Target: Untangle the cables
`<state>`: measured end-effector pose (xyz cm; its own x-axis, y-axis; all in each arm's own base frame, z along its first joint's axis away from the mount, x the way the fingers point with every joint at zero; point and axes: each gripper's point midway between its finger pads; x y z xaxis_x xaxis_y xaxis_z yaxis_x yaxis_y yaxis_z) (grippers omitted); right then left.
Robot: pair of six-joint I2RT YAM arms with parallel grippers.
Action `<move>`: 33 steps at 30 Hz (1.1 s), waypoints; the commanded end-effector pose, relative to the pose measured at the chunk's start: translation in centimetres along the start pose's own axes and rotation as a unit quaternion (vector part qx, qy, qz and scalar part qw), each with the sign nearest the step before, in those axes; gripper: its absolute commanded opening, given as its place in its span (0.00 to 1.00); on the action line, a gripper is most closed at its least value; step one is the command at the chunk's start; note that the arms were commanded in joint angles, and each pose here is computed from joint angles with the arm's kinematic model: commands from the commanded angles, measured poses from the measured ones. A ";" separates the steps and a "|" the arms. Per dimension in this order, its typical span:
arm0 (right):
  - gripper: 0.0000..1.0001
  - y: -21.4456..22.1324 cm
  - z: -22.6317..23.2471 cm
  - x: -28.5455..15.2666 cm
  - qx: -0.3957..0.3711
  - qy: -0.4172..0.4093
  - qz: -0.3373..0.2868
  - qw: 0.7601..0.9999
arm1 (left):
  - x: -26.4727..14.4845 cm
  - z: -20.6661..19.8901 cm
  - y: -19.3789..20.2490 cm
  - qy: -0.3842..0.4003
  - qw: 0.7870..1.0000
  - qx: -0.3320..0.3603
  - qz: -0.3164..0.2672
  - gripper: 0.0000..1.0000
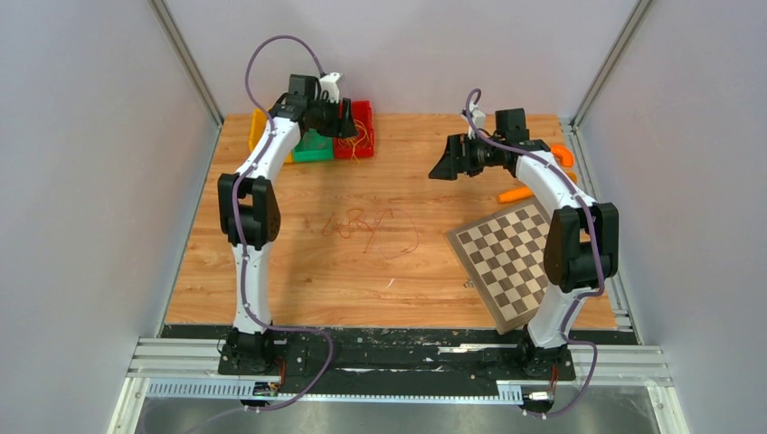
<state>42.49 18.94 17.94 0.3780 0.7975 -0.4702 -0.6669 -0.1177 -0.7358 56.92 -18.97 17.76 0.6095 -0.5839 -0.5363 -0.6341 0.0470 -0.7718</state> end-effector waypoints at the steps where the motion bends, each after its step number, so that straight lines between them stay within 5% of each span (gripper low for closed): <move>1: 1.00 -1.4 1.3 -1.2 -0.027 -0.002 -0.020 0.999 | 1.2 0.0 2.0 -0.003 0.999 -0.037 0.030 0.60; 14: 1.00 -1.1 1.1 -1.1 -0.025 0.002 -0.018 1.000 | 5.2 3.6 3.9 -0.072 0.995 -0.063 0.033 0.55; 33: 1.00 -0.2 0.7 -0.9 -0.014 0.002 -0.007 1.000 | 7.5 4.2 2.2 -0.072 0.996 -0.046 -0.006 0.46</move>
<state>41.82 18.80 17.00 0.3676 0.7932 -0.4855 -0.6867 -0.1205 -0.7169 60.11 -19.02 8.86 0.6219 -0.4534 -0.6384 -0.7232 -0.0198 -0.6904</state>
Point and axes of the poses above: each gripper's point midway between its finger pads, its own x axis out along the fingers, its own z axis along the line the jaws close on, y = z × x, and after that the axes turned 3 degrees about -x, right-handed
